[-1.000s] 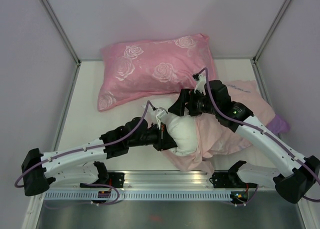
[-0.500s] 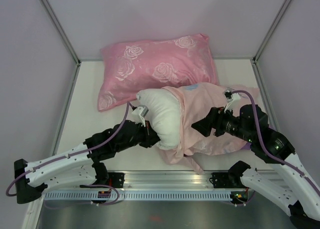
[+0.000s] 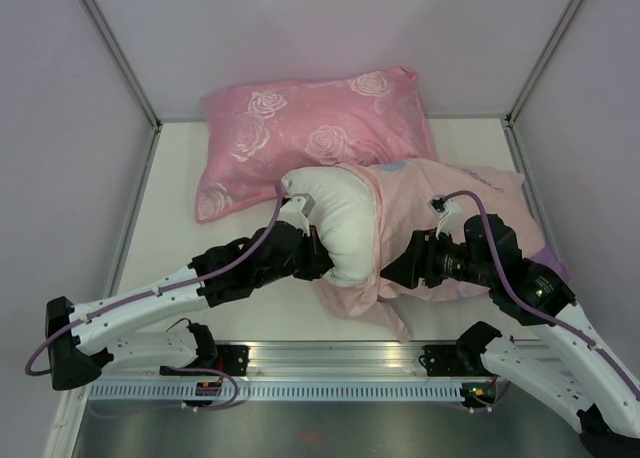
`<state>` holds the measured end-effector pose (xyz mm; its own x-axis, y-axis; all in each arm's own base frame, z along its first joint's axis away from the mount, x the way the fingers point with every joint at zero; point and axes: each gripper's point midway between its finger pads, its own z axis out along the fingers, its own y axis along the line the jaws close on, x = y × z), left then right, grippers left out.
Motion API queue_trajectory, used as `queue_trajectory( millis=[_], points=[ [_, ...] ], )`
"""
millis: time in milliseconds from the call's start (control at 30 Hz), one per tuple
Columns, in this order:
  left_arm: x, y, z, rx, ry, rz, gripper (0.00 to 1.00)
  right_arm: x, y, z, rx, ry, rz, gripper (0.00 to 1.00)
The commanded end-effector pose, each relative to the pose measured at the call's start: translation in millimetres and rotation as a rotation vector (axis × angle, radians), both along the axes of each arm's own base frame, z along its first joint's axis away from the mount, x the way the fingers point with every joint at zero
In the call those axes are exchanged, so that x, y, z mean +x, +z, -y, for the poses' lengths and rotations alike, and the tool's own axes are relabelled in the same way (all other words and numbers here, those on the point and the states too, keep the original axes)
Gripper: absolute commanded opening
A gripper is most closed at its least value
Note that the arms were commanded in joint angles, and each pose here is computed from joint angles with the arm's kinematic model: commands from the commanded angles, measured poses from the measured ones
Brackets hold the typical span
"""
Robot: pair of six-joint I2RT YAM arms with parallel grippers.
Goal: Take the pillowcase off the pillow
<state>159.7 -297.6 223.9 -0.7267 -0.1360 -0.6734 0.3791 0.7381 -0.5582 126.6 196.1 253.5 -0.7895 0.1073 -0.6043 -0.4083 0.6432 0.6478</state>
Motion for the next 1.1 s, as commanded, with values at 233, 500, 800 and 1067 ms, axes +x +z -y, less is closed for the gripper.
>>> queue_trajectory(
  millis=[233,500,800,1067],
  points=[
    [20.7,54.4,26.4,-0.115,0.039,0.057,0.02,31.4,-19.7,-7.5,-0.073,-0.052,0.017,0.61],
    [21.4,60.8,-6.0,-0.065,0.116,0.078,0.02,60.6,-60.0,35.6,-0.282,-0.306,0.017,0.0],
    [5.1,72.9,-127.3,-0.104,0.38,0.136,0.02,63.0,-88.6,76.1,-0.418,-0.495,-0.019,0.0],
    [-24.2,96.0,-217.2,-0.249,0.497,0.174,0.02,76.5,-89.6,95.7,-0.483,-0.633,-0.004,0.0]
  ],
)
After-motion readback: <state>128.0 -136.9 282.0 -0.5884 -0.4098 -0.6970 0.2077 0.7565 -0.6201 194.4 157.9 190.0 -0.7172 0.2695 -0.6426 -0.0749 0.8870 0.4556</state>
